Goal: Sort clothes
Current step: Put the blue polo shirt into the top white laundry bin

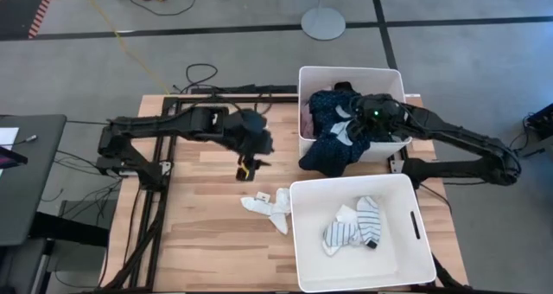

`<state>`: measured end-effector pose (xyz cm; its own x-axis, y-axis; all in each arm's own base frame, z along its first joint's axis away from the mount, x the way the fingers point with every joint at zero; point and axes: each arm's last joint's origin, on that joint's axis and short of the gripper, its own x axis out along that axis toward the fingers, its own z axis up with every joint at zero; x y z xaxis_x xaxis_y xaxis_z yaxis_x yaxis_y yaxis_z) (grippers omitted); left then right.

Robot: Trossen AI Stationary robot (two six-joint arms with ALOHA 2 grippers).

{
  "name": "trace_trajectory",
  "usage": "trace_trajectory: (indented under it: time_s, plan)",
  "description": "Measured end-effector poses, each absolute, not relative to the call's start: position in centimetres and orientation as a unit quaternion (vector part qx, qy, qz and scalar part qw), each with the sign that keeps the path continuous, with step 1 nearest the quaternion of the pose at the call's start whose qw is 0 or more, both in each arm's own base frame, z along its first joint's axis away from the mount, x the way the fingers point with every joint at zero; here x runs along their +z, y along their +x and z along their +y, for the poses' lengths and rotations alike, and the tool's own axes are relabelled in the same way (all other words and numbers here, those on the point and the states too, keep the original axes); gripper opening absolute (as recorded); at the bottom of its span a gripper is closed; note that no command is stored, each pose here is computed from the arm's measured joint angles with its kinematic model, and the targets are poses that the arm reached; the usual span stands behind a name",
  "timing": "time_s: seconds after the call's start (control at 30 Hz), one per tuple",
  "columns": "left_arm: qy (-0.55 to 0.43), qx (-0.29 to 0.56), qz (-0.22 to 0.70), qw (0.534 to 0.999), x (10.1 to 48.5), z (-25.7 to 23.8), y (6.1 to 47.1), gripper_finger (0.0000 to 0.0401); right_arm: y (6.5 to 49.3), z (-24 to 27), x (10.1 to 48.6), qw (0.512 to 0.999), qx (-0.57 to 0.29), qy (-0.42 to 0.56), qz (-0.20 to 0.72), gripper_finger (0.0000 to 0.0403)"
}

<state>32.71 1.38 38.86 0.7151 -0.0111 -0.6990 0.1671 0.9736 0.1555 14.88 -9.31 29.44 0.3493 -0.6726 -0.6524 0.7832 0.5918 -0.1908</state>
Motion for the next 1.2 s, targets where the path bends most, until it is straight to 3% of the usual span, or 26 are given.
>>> trace_trajectory:
  time_s: [0.17, 0.3, 0.5, 1.2]
  plan:
    - [0.099, -0.062, 0.404, 0.907, 38.3, -0.8, 32.3, 0.0194, 14.8, -9.4, 30.1, 0.827, -0.460, 0.105, 0.305, 0.0012]
    - [0.105, -0.069, 0.406, 0.905, 38.2, -2.5, 32.3, 0.0194, 14.7, -10.3, 29.6, 0.808, -0.481, 0.123, 0.318, 0.0012]
    - [0.115, -0.088, 0.405, 0.903, 37.9, -4.9, 32.1, 0.0194, 15.6, -12.0, 27.1, 0.757, -0.498, 0.143, 0.397, 0.0013]
    - [0.121, -0.107, 0.528, 0.834, 29.0, -10.4, 29.8, 0.0194, 18.6, -15.6, 19.3, 0.635, -0.490, 0.154, 0.577, 0.0013]
